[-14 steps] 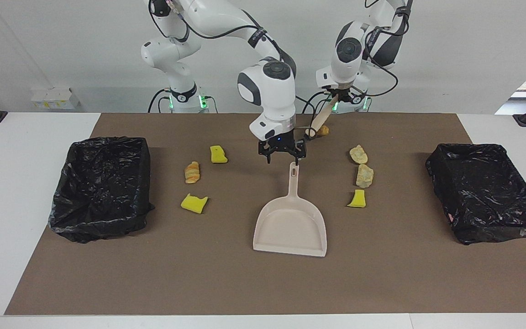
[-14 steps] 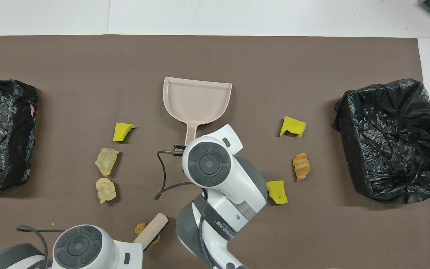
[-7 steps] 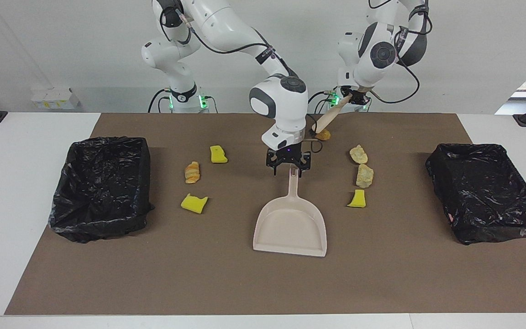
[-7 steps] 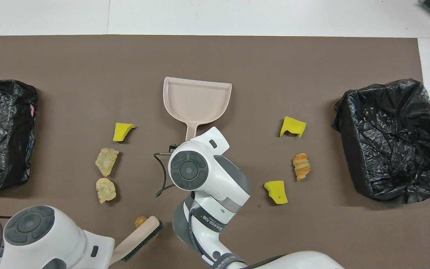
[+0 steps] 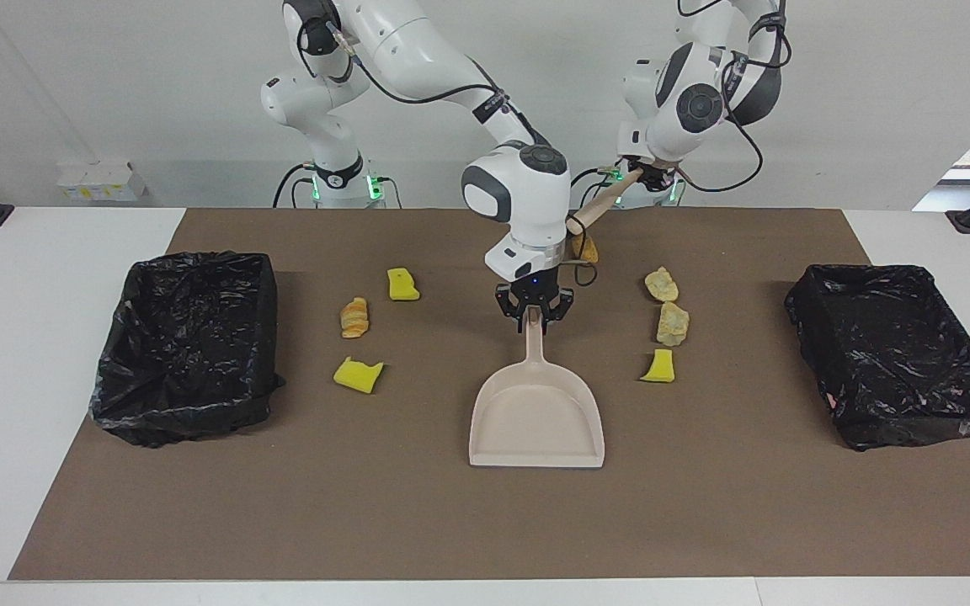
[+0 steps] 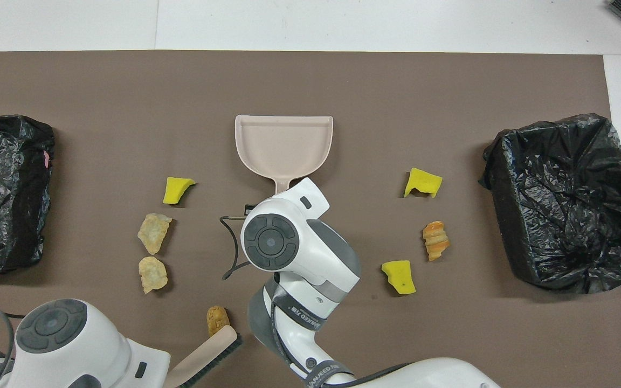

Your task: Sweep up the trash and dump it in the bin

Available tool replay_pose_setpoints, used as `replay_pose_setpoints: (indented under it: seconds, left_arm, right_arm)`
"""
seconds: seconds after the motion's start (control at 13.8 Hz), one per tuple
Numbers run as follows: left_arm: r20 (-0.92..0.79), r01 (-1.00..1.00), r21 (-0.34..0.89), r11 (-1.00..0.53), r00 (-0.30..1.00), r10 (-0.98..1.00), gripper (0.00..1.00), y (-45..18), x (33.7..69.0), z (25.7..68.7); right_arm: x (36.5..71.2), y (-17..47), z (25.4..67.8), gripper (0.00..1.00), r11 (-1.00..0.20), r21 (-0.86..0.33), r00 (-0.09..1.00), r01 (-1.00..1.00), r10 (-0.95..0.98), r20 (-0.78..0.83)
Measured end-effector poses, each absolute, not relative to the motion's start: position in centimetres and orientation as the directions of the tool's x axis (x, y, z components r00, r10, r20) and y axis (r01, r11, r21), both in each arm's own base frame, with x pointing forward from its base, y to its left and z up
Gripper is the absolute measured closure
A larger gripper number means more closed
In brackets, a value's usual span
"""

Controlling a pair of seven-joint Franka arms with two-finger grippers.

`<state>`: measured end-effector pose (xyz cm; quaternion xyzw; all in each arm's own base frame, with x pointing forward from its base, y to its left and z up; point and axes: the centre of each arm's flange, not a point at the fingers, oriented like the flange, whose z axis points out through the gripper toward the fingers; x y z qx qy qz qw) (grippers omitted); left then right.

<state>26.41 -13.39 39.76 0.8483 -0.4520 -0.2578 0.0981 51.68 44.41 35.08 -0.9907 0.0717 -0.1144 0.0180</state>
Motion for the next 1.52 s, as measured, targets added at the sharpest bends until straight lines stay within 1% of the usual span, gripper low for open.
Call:
replay_pose_setpoints:
  seconds: [0.22,0.36,0.51,0.65,0.87,0.94,1.09,1.23,1.37,1.52]
  left_arm:
    - [-0.33,-0.738,0.386,-0.553,0.45,-0.83,0.74,-14.5,26.0,38.9]
    - [-0.339,-0.733,0.387,-0.559,0.451,-0.826,0.74,-14.5,25.8,37.7]
    - [-0.339,-0.726,0.386,-0.569,0.462,-0.819,0.74,-14.3,26.0,36.5]
    - [-0.306,-0.717,0.369,-0.592,0.508,-0.806,0.74,-13.6,27.4,35.8]
    - [-0.212,-0.728,0.329,-0.601,0.563,-0.799,0.74,-11.4,31.3,34.9]
    - [-0.194,-0.732,0.314,-0.604,0.573,-0.796,0.74,-10.6,33.2,35.2]
    - [-0.179,-0.729,0.284,-0.623,0.598,-0.781,0.74,-9.7,37.2,36.1]
    - [-0.172,-0.732,0.264,-0.628,0.605,-0.777,0.74,-8.3,41.0,37.0]
    - [-0.175,-0.723,0.266,-0.638,0.614,-0.769,0.74,-7.0,44.5,38.8]
    - [-0.174,-0.707,0.264,-0.656,0.634,-0.753,0.74,-5.8,47.2,42.8]
  right_arm:
    - [52.3,43.9,35.5,0.68,-0.994,-0.039,0.968,-0.098,-0.104,0.23]
    - [52.9,43.0,36.3,0.68,-0.999,-0.01,0.973,-0.035,-0.036,0.227]
    - [53.6,40.6,38.3,0.68,-0.999,0.046,0.979,0.03,0.038,0.2]
    - [53.8,37.9,40.6,0.68,-0.98,0.108,0.971,0.169,0.185,0.154]
    - [53.7,34.9,42.6,0.68,-0.915,0.16,0.919,0.371,0.387,0.076]
    - [53.8,34.0,42.6,0.68,-0.868,0.17,0.877,0.467,0.479,0.039]
    - [54.2,32.7,42.2,0.68,-0.771,0.149,0.78,0.62,0.625,-0.013]
    - [54.5,31.8,42.0,0.68,-0.7,0.135,0.709,0.702,0.704,-0.039]
    - [54.5,31.6,41.9,0.68,-0.653,0.127,0.663,0.747,0.746,-0.065]
    - [54.2,31.4,42.1,0.68,-0.615,0.118,0.625,0.78,0.776,-0.09]
